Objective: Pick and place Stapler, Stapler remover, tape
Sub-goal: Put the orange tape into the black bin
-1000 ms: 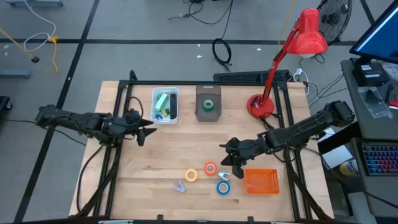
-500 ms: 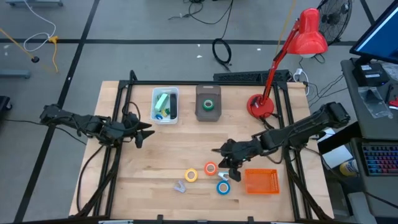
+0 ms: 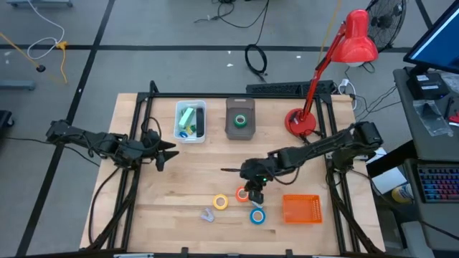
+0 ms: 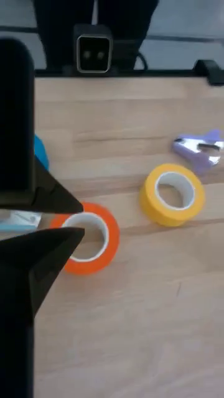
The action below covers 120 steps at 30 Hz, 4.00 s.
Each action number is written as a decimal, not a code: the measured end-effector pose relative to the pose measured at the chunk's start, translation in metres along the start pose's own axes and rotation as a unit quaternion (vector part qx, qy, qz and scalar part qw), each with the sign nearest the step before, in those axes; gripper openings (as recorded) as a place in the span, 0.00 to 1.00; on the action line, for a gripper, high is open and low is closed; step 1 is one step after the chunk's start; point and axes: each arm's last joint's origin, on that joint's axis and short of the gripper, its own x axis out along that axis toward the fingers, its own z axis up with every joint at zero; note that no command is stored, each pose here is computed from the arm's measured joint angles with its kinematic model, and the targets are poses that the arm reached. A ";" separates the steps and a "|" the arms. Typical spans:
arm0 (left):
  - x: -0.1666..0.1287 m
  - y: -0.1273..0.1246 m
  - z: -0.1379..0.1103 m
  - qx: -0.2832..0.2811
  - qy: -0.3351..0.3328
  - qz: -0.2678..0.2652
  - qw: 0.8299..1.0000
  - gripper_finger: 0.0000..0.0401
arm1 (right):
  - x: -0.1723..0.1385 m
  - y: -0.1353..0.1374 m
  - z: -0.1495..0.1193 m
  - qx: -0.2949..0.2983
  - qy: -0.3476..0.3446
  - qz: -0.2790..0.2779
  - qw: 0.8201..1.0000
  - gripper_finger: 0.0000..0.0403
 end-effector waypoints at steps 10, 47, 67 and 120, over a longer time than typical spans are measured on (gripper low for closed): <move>0.000 -0.001 -0.001 0.003 0.009 -0.010 1.000 0.54 | 0.026 -0.006 0.011 -0.037 0.032 -0.006 0.999 0.35; 0.000 -0.001 -0.003 0.030 0.032 -0.027 0.999 0.54 | 0.068 -0.026 -0.003 -0.003 0.090 -0.083 0.992 0.29; 0.000 -0.002 -0.001 0.027 0.026 -0.032 0.999 0.54 | -0.019 -0.041 0.045 0.003 -0.072 -0.085 0.994 0.08; 0.000 -0.004 0.004 -0.049 -0.012 -0.024 0.998 0.54 | -0.054 -0.210 0.075 -0.065 -0.101 -0.316 0.941 0.14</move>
